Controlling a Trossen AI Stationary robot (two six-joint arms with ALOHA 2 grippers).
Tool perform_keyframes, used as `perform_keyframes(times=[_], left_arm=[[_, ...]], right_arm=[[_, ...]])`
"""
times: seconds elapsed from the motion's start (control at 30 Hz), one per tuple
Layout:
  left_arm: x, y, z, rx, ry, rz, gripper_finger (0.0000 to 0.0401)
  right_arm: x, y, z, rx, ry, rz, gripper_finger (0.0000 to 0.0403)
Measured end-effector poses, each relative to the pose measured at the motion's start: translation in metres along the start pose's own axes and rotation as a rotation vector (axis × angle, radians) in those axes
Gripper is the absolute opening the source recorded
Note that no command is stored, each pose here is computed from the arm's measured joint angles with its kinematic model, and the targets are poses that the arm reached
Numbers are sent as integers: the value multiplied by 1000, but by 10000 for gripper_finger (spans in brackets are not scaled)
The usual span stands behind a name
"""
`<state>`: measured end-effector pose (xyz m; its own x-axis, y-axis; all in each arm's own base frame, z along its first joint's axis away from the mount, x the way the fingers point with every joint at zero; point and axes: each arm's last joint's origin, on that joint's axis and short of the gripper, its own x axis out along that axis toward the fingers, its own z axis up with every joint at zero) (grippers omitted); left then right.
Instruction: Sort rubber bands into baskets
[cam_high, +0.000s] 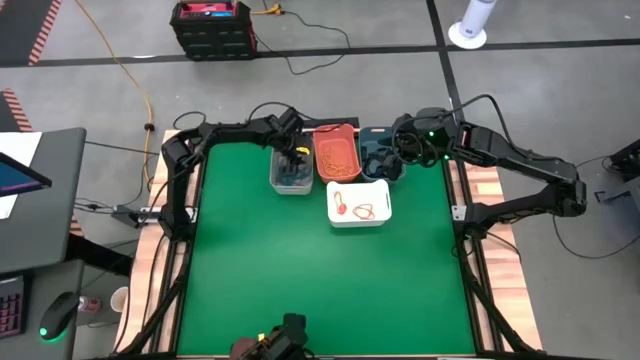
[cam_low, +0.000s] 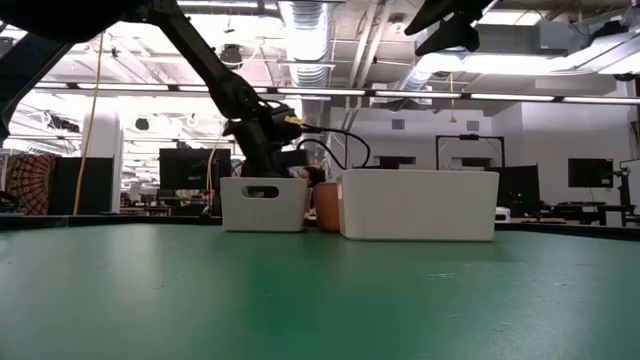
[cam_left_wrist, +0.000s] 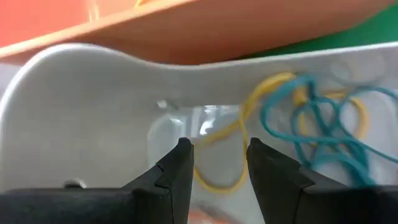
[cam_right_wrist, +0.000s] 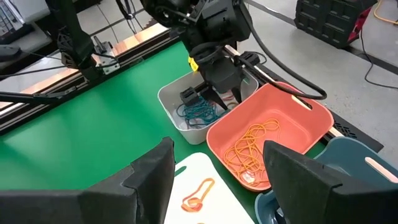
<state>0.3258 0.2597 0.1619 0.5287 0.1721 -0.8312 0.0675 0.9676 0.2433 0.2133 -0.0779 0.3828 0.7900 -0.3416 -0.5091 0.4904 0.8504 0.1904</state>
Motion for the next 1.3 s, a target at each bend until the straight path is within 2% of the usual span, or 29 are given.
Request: perform_keyframes(times=[0.17,0.3,0.37,0.53,0.83,1.1,1.3], left_arm=[[4,2,2,-49,-64,52,138],[3,2,4,-86,-99,40,123],[3,2,5,-89,-107,35,101],[3,2,5,-146,-123,14,12],[-4,0,6,-204,-110,-9,1],[-40,1,17,-227,-156,-3,0],[-65,-4,27,-281,-239,-74,0]], right_arm=[[0,0,0,3,0,0,269],[0,0,0,6,0,0,269],[0,0,0,7,0,0,269],[0,0,0,9,0,1,269],[0,1,0,12,1,3,269],[0,1,0,7,2,3,269],[0,1,0,-5,2,3,269]])
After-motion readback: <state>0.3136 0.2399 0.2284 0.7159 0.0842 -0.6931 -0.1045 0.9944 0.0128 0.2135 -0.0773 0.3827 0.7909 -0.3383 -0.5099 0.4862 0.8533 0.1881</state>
